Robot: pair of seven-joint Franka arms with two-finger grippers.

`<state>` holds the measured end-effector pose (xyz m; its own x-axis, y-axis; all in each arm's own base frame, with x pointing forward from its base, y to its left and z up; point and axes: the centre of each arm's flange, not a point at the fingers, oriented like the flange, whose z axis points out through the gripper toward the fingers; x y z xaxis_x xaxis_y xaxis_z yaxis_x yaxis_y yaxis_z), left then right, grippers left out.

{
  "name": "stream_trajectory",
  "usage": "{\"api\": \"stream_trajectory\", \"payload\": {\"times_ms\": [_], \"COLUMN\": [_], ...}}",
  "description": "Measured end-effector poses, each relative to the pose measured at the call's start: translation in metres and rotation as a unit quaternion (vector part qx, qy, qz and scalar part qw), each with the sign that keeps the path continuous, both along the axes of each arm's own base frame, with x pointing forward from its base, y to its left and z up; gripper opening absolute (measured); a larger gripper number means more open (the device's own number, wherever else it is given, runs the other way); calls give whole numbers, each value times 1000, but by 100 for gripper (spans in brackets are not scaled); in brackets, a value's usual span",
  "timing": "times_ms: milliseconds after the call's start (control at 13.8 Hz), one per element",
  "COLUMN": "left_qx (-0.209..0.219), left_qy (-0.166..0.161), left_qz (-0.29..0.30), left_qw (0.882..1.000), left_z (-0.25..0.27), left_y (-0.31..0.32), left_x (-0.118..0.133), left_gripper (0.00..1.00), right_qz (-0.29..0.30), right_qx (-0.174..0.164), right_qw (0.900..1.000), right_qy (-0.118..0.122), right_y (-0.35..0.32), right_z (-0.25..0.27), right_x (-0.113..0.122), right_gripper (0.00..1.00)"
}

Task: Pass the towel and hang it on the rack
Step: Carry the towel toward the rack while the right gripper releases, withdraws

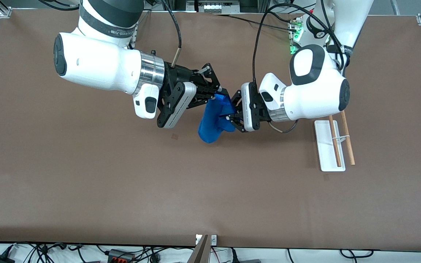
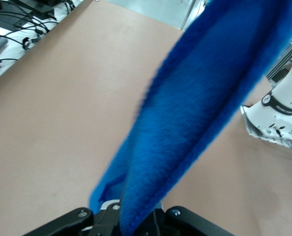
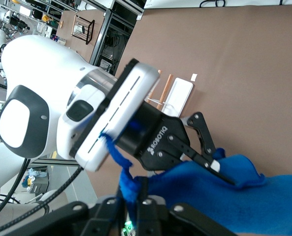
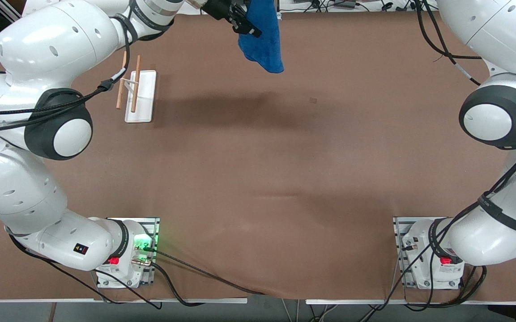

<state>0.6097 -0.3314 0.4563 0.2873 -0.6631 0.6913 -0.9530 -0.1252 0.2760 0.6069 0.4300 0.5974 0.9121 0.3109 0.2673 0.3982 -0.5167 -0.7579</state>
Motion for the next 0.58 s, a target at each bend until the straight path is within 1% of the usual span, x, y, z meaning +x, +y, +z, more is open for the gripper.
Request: {"api": "stream_trajectory", "payload": {"times_ms": [72,145,217,289,362,434,506,579], "left_qx": [19,39,52,59,64,73,86,108], "left_qy": [-15,-30,-40,-40,-35,-27,-15,-3], "left_qz": [-2,-4,-2,-2,-1,2,5,7], "left_qw": [1000,999,998,997,997,997,996,994], "left_z": [4,10,19,26,33,36,35,31], "left_y": [10,22,37,52,70,94,122,154], "left_x": [3,7,11,13,15,19,23,27], "left_gripper": [4,4,4,4,4,4,4,4], "right_qz": [0,-1,-1,-1,-1,0,3,8], "right_qx": [0,0,0,-1,-7,-23,-48,-79], "right_qw": [1000,1000,1000,1000,1000,1000,998,996], "right_qy": [0,0,0,-1,-5,-15,-27,-37], "right_y": [0,0,0,0,-1,-2,-5,-8], "right_z": [0,0,0,0,-1,-4,-9,-16], "right_x": [0,0,0,0,1,2,3,4], "right_gripper": [29,38,49,59,70,80,91,100]}}
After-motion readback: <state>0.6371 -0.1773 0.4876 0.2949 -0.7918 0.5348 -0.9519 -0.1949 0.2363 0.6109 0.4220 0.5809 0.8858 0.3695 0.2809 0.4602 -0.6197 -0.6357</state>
